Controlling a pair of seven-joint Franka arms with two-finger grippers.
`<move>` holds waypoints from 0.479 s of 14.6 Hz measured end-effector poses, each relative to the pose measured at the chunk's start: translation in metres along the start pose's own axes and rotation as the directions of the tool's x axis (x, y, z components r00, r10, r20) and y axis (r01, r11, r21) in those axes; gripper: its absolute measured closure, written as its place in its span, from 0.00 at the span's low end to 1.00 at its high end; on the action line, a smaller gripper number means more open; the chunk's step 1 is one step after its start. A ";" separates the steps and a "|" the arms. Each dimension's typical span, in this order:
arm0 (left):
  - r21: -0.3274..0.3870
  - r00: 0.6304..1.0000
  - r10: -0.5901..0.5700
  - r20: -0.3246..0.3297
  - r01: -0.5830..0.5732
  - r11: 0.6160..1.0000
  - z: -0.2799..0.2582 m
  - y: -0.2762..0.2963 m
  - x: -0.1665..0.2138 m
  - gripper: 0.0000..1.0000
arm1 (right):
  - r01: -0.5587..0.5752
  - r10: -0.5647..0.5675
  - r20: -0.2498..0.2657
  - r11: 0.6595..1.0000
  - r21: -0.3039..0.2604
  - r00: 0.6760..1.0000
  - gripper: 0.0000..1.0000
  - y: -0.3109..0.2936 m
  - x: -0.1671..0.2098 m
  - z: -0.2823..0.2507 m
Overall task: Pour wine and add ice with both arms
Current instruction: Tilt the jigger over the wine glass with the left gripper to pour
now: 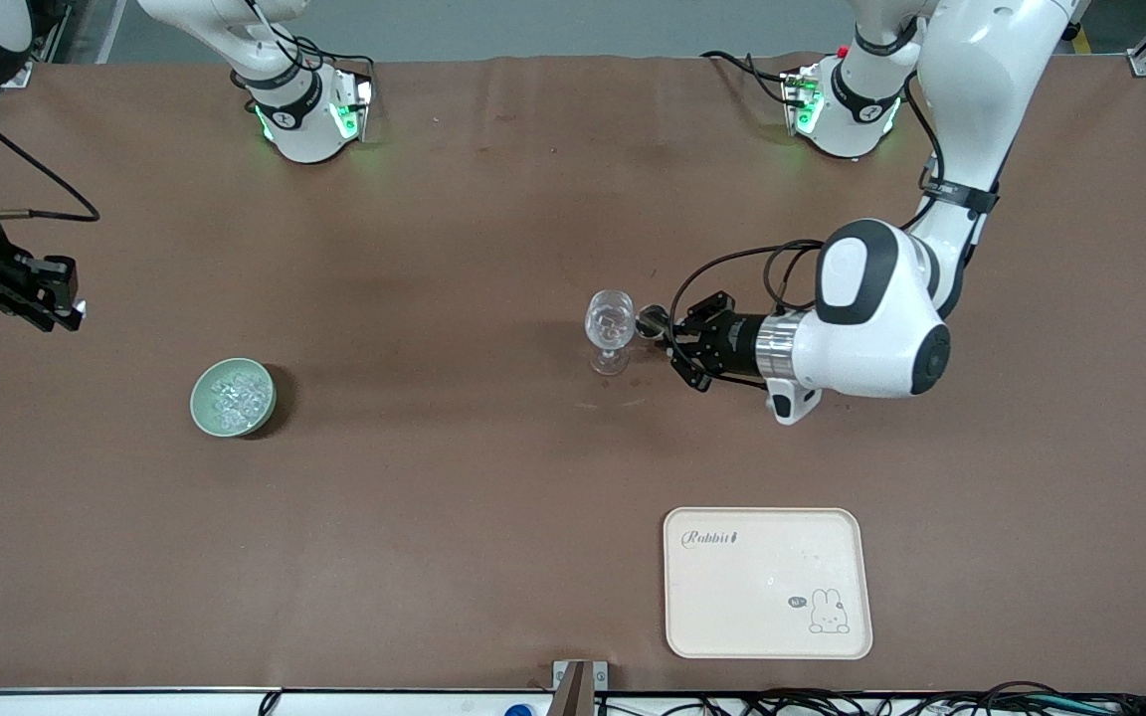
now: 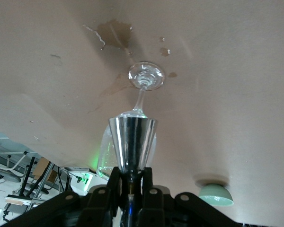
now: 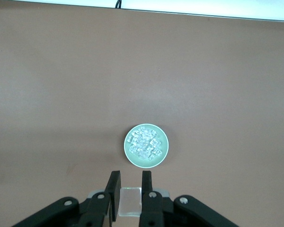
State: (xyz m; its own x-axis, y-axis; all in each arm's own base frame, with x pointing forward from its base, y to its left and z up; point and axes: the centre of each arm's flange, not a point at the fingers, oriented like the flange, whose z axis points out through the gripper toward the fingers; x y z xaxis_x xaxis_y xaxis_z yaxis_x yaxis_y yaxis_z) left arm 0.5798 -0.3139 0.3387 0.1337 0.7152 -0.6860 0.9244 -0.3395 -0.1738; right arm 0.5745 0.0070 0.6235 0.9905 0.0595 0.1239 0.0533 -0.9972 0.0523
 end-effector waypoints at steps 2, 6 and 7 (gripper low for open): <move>0.017 0.999 -0.018 -0.040 0.019 1.000 0.008 -0.002 -0.006 0.79 | 0.009 -0.009 -0.006 1.000 0.000 1.000 0.78 0.001 0.001 -0.001; 0.039 0.992 -0.046 -0.120 0.051 0.998 0.021 -0.006 -0.014 0.79 | 0.025 -0.025 0.009 1.000 0.000 1.000 0.78 0.003 -0.001 0.000; 0.044 0.991 -0.044 -0.127 0.050 0.998 0.025 -0.007 -0.017 0.79 | 0.026 -0.026 0.024 1.000 0.001 0.999 0.78 0.003 -0.003 0.001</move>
State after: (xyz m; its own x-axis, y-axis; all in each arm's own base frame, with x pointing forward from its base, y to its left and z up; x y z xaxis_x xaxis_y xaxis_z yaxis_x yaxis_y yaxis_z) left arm 0.5621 -0.3386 0.3341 0.1367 0.8012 -0.5826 0.9135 -0.3294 -0.2388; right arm 0.5720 0.0041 0.6224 0.9915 0.0845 0.0984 0.0794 -0.9954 0.0543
